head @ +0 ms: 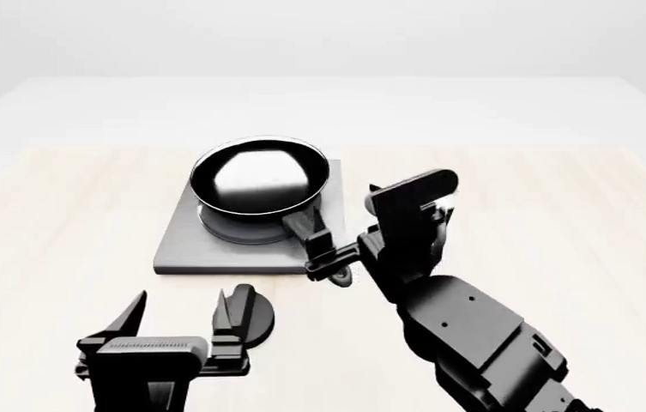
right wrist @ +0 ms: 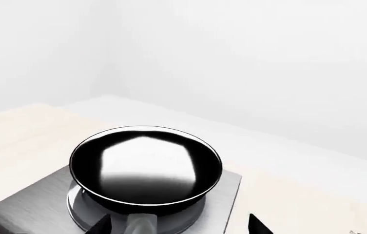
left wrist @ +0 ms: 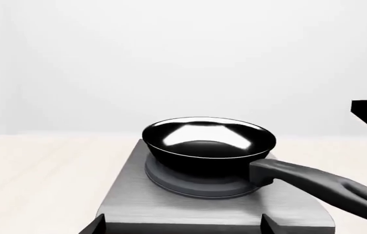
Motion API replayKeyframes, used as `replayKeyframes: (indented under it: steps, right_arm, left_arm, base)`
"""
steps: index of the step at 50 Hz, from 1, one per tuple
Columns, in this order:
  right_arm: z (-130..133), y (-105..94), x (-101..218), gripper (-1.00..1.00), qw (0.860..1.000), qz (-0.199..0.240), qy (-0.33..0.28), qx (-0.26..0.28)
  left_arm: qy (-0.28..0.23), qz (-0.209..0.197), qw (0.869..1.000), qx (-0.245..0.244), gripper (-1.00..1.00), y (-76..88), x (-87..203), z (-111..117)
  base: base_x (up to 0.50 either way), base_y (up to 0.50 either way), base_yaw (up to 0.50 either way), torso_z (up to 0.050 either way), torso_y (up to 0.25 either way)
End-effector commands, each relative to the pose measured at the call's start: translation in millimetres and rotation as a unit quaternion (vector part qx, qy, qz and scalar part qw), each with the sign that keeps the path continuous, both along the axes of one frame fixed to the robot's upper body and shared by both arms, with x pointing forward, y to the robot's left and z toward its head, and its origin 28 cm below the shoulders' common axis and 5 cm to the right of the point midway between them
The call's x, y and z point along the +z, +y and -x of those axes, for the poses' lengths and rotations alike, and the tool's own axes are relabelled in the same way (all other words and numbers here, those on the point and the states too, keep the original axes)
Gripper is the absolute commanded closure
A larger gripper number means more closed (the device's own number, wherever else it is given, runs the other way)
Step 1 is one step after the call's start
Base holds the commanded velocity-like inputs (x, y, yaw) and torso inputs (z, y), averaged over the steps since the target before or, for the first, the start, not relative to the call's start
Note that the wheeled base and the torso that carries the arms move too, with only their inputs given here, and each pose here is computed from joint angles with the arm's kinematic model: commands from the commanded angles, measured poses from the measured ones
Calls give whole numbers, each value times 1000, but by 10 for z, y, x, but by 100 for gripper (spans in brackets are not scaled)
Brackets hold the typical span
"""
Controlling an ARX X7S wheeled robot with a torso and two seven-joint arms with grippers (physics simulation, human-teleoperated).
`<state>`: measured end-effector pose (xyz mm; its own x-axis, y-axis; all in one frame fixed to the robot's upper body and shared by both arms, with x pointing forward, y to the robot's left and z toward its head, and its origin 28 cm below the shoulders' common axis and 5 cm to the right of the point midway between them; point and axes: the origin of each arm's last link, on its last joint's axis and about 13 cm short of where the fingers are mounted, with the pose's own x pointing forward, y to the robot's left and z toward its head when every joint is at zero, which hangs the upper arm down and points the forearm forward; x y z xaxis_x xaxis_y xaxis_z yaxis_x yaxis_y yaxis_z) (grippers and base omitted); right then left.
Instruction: Put the frying pan on the stove.
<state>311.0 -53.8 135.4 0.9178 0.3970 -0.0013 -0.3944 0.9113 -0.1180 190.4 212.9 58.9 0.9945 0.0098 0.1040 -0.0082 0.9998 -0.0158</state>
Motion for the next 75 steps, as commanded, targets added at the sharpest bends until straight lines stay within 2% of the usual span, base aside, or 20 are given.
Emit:
replayKeyframes:
  steps: [1,10,12,20,35,44,75]
  right_arm:
    - [301,-89,60,-100,997,-32,-56,-41]
    - [483,-142,61,-100,994,-36,-84,-63]
    - [553,-153,68,-100,993,-55,-80,-63]
    - [701,-213,52,-100,989,-72,-97,-85]
    - [897,-251,98,-100,983,-45,-136,-112]
    - [991,-289,144,-100,977,-50,-159,-136]
    - [1224,-295,235,-100,969,-55,-187,-149]
  left_arm:
    - [-8,0,1000,-2,-100,11,57,29]
    - [-14,1,1000,-6,-100,11,95,57]
    - [-11,13,1000,-11,-100,13,118,72]
    - [-20,4,1000,-13,-100,25,158,101]
    - [-27,1,999,-20,-100,23,216,143]
    - [-35,-1,999,-21,-100,19,257,175]
    - [-56,-1,998,-28,-100,14,381,263]
  base:
    - [0,0,0,0,0]
    - [0,0,0,0,0]
    - [0,0,0,0,0]
    - [0,0,0,0,0]
    - [0,0,0,0,0]
    - [0,0,0,0,0]
    - [0,0,0,0,0]
